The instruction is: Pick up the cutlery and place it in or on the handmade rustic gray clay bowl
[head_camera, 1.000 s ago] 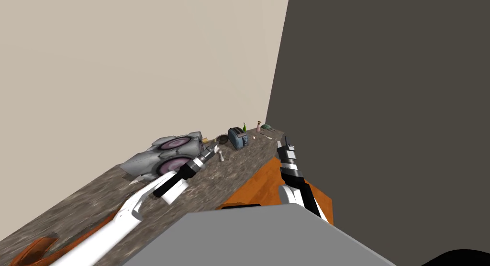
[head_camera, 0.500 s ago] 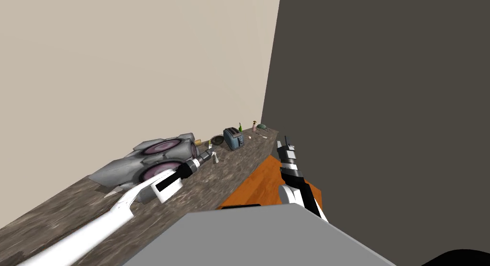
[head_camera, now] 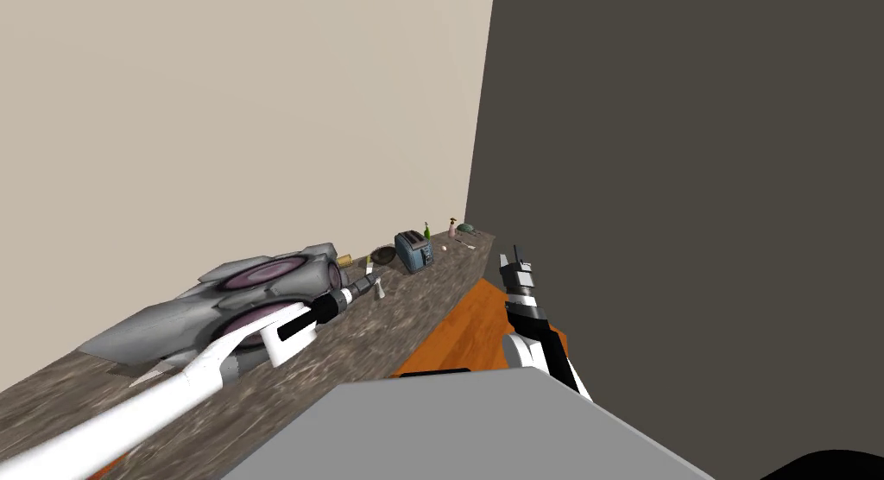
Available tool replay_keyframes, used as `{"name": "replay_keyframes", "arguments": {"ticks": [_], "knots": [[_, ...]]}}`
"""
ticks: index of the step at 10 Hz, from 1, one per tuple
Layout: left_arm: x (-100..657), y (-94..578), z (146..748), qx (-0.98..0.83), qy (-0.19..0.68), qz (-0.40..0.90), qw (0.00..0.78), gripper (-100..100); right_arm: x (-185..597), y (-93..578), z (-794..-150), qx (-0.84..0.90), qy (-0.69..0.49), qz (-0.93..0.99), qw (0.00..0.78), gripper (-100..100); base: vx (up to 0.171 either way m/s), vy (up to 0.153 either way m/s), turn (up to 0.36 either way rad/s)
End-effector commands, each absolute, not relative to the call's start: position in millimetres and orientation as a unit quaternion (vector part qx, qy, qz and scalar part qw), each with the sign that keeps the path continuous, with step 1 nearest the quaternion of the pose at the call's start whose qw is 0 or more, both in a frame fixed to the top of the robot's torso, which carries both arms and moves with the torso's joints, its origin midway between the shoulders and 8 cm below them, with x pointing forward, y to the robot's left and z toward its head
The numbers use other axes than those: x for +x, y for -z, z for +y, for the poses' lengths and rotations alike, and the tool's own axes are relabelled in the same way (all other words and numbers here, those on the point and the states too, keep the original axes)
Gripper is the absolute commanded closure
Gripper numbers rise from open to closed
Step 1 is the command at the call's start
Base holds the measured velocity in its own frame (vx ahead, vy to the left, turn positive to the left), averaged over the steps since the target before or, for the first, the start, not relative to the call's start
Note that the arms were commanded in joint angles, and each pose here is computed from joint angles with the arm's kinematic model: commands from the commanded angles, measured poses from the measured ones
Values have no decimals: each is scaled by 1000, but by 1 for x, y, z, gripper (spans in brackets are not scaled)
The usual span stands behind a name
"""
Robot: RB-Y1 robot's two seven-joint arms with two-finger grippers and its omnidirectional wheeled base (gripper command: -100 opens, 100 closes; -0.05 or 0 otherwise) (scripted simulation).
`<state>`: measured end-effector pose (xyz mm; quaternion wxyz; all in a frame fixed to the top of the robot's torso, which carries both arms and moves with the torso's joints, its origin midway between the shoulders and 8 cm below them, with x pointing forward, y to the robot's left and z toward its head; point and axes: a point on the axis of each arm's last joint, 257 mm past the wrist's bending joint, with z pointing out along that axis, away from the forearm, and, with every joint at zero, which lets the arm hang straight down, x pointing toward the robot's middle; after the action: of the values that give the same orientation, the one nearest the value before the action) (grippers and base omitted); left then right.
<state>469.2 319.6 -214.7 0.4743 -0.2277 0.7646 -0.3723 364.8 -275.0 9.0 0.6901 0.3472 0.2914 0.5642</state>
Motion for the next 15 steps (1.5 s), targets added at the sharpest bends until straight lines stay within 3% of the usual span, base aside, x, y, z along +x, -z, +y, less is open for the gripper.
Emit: {"name": "replay_keyframes", "arguments": {"ticks": [1,13,15], "knots": [[463,239,353,-235,317,791,468,-100,365,-9,-275,347,-564,291,690,0,33,-77,-173],[410,312,520,-267,66,862,427,-100,365,-9,-275,347,-564,291,690,0,45,-62,-79],[410,312,520,-267,66,862,427,-100,365,-9,-275,347,-564,291,690,0,38,-33,-4]]}}
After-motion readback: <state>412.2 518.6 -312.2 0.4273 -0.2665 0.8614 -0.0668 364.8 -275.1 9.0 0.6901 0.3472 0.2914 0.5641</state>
